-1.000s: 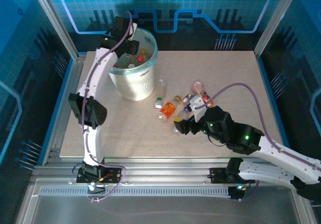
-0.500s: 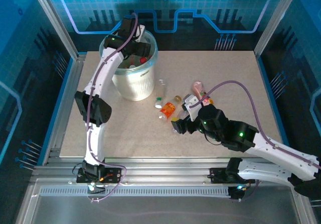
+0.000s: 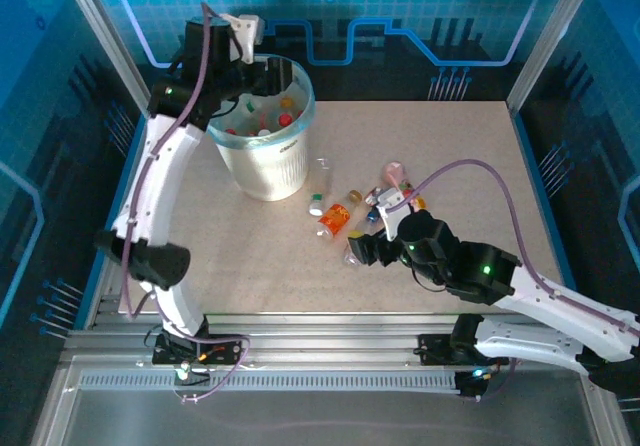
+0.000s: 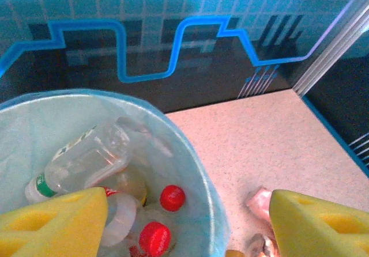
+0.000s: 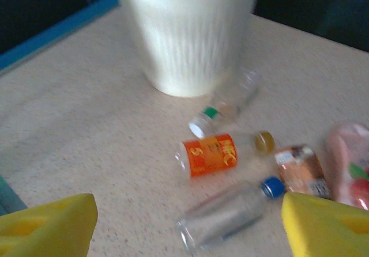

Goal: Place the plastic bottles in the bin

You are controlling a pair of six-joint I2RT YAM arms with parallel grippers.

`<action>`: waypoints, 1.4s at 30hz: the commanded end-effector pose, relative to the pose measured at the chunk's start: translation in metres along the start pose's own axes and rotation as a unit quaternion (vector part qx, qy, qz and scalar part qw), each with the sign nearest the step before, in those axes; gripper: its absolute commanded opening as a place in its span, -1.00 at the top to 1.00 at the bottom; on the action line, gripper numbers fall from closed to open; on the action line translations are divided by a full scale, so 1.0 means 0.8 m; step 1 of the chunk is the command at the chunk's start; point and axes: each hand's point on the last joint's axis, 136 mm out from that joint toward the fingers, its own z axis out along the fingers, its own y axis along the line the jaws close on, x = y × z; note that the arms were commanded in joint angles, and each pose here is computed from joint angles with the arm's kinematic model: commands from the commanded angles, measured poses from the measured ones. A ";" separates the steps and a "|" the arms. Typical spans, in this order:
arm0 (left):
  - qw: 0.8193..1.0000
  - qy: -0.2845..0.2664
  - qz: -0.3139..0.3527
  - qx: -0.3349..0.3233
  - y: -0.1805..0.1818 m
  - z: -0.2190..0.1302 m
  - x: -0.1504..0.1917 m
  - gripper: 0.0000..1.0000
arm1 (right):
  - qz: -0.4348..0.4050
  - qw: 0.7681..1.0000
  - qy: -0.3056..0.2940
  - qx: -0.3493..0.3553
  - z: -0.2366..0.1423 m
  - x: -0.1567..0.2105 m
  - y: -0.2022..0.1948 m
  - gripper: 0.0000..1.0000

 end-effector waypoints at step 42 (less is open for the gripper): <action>0.950 0.040 0.242 0.193 -0.131 -0.138 0.346 -0.72 | 0.210 0.906 0.315 0.189 0.165 0.233 -0.042 -0.35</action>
